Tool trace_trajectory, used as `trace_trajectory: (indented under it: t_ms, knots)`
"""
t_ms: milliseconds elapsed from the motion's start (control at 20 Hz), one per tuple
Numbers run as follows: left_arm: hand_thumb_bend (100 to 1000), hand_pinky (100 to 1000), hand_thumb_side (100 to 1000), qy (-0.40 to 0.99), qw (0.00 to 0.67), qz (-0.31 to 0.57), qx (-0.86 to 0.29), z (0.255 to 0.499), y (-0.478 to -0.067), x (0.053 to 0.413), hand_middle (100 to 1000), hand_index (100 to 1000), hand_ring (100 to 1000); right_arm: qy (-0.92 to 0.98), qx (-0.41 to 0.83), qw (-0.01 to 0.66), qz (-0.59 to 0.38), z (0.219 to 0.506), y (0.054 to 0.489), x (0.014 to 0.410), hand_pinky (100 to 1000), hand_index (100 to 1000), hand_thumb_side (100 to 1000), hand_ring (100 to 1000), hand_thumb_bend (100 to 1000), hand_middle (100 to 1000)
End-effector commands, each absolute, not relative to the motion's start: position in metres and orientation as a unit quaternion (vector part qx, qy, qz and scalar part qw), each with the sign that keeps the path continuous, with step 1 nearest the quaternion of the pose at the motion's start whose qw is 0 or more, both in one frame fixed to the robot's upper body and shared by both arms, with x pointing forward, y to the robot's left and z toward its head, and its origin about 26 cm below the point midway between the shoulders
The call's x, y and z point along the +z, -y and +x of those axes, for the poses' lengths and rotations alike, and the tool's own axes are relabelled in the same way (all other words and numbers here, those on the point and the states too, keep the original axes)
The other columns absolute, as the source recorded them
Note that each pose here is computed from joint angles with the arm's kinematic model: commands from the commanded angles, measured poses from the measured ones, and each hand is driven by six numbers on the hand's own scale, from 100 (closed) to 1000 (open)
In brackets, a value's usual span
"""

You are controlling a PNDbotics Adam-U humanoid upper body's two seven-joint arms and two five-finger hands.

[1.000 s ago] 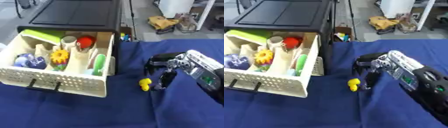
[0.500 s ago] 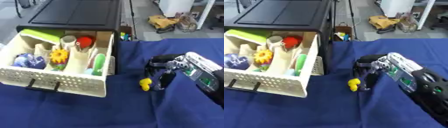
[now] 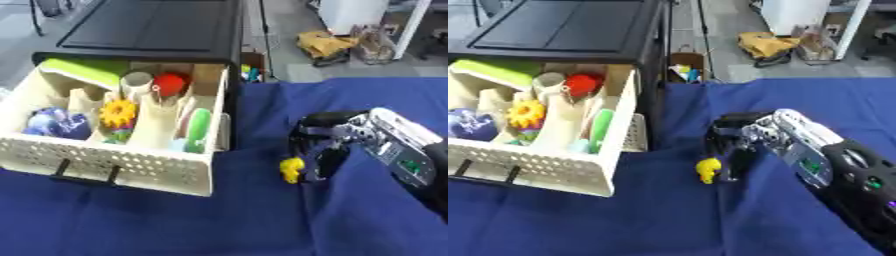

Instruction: Pick up objects from table and place into drawer.

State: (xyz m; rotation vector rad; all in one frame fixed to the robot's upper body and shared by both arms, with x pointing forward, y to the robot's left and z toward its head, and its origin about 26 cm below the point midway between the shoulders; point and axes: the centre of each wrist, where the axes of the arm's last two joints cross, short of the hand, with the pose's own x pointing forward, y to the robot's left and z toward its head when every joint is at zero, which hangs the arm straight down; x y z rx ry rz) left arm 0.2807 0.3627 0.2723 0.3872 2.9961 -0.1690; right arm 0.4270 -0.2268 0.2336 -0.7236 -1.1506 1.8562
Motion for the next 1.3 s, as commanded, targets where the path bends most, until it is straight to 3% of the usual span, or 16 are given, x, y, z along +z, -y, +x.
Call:
trace_trajectory:
  t_ms: [50, 350, 1300]
  knots:
    - [119, 380, 1000, -0.989, 0.07, 0.127, -0.041, 0.2778, -0.3625, 0.2815, 521, 685, 487, 0.466, 0.728, 0.405, -0.298, 0.4277, 0.2282, 0.2417, 646, 655, 225, 643, 478, 478]
    - [120, 379, 1000, -0.989, 0.07, 0.127, -0.041, 0.2779, -0.3622, 0.281, 521, 684, 487, 0.46, 0.729, 0.407, -0.302, 0.4295, 0.2279, 0.2378, 638, 651, 129, 638, 467, 476]
    - [122, 380, 1000, -0.989, 0.071, 0.127, -0.039, 0.278, -0.3619, 0.2825, 521, 686, 487, 0.489, 0.699, 0.417, -0.313, 0.4331, 0.2249, 0.2344, 576, 563, 165, 586, 419, 398]
